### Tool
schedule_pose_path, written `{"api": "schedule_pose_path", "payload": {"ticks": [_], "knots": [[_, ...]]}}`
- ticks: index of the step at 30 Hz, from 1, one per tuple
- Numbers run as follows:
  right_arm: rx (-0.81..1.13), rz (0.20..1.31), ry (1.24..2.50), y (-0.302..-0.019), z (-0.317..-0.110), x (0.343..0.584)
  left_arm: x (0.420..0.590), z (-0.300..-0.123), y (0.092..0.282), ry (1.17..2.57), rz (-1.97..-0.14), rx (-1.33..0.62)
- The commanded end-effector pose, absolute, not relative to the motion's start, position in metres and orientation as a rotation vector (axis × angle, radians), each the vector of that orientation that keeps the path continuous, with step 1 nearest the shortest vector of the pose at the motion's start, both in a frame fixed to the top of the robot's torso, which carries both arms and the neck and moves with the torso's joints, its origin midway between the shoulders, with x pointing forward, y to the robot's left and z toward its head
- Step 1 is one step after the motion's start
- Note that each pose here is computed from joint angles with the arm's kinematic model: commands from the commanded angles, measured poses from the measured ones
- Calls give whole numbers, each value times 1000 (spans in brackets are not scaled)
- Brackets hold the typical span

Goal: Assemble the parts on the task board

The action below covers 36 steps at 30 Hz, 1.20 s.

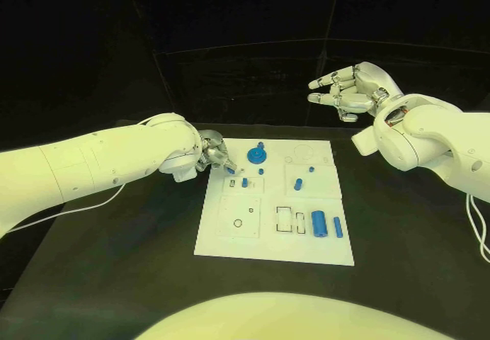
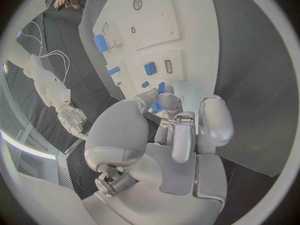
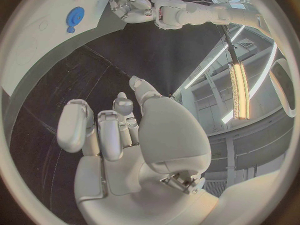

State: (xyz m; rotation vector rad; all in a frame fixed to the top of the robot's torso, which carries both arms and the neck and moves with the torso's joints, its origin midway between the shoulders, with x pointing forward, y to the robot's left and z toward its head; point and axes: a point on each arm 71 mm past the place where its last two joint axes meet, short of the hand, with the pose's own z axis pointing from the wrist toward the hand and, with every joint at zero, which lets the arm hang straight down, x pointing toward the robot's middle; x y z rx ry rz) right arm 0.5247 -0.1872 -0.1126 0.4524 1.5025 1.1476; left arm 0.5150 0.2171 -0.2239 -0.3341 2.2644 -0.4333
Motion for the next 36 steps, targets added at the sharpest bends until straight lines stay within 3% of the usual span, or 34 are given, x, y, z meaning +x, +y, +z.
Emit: {"api": "schedule_pose_path", "payload": {"ticks": [1,36], "knots": [[443,1155,1502,-187,-111,525,514,-222,215,2172,-455,-322],[441,1157,1506,-186,-112,525,497,-243,212,2321,-340,-195]]}}
